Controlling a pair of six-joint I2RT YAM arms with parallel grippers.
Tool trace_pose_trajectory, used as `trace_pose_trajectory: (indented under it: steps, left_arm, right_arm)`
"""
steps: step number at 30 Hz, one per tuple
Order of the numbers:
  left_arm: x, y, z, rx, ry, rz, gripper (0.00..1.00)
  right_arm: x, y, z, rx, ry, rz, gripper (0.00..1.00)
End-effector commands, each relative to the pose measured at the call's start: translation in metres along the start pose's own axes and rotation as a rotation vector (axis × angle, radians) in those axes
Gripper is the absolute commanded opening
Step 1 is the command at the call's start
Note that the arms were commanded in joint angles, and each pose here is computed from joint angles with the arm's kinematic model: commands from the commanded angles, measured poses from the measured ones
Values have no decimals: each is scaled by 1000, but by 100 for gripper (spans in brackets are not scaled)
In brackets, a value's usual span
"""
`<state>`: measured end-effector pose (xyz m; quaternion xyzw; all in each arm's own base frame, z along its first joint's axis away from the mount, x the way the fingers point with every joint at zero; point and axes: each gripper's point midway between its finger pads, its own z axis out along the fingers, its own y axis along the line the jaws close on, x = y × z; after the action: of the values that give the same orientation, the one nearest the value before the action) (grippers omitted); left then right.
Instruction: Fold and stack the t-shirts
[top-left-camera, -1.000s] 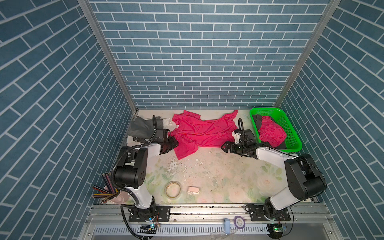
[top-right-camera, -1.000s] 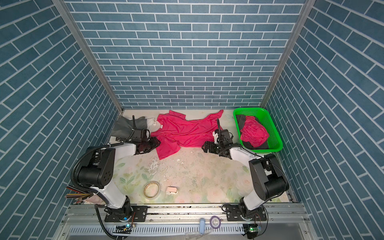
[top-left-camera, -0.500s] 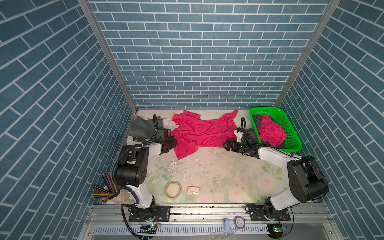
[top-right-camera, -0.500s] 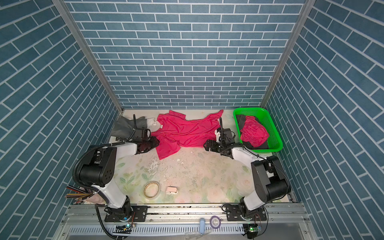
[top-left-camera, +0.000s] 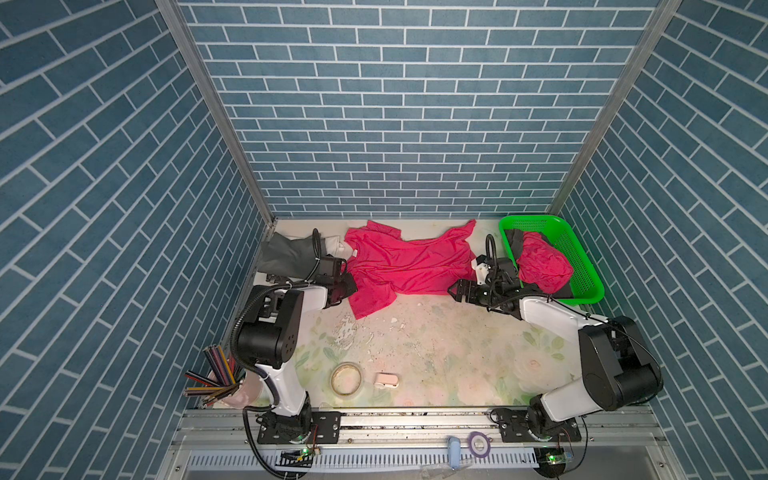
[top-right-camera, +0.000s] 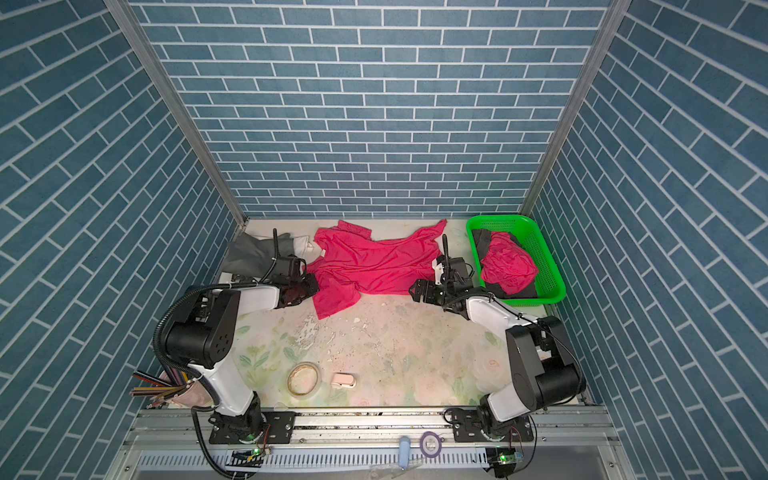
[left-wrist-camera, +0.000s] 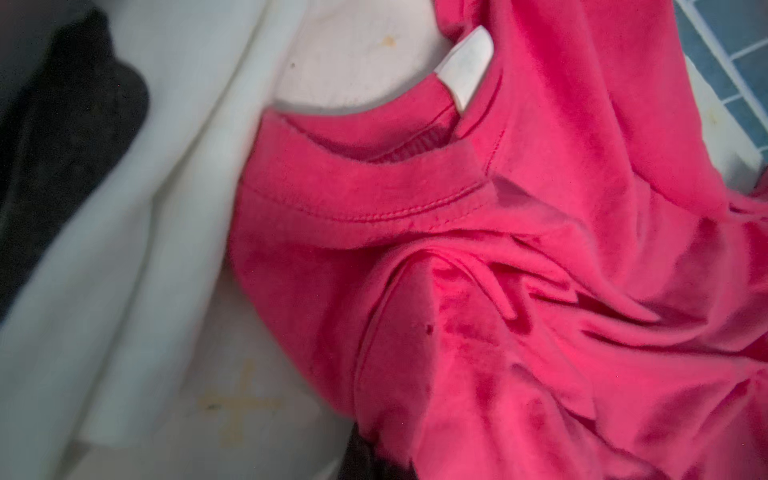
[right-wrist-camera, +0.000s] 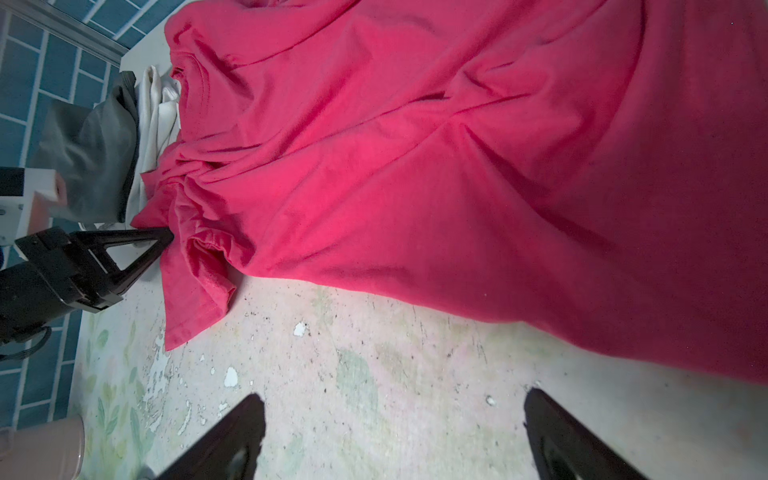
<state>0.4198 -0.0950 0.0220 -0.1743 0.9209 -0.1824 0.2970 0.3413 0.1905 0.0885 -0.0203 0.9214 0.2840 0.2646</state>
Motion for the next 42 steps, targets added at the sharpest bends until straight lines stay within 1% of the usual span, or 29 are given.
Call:
trace_pose_trajectory:
  steps: [1, 4, 8, 11, 14, 18, 23, 26, 29, 33, 36, 38, 42]
  left_arm:
    - [37, 20, -3, -69, 120, -11, 0]
    - [29, 2, -16, -10, 114, -14, 0]
    - [18, -18, -43, 52, 95, -12, 0]
    - [21, -24, -55, 81, 110, -12, 0]
    - [27, -29, -63, 120, 120, -22, 0]
    - [34, -22, -67, 116, 128, -29, 0]
    - [36, -26, -73, 195, 145, -77, 0]
    - [33, -27, -76, 201, 137, -72, 0]
    - [31, -27, -77, 227, 143, -93, 0]
    - [29, -22, -81, 243, 139, -113, 0]
    - [29, -21, -82, 248, 143, -115, 0]
    - [29, -22, -83, 255, 142, -116, 0]
    - [31, -25, -84, 276, 149, -125, 0]
  right_arm:
    - [-3, 2, -7, -4, -17, 21, 98]
    - [-6, -2, -15, 22, -39, 45, 98]
    - [-6, -31, -34, 145, -75, 164, 98]
    - [2, -50, -44, 217, -86, 226, 98]
    - [10, -63, -51, 252, -95, 292, 98]
    - [22, -84, -57, 272, -105, 376, 98]
    - [27, -107, -62, 325, -126, 451, 98]
    - [22, -109, -56, 322, -139, 471, 95]
    - [12, -110, -45, 307, -138, 497, 90]
    - [5, -105, -26, 234, -138, 589, 84]
    - [4, -108, -16, 226, -148, 653, 79]
    - [2, -111, -11, 236, -164, 675, 77]
    - [1, -111, 2, 222, -176, 724, 70]
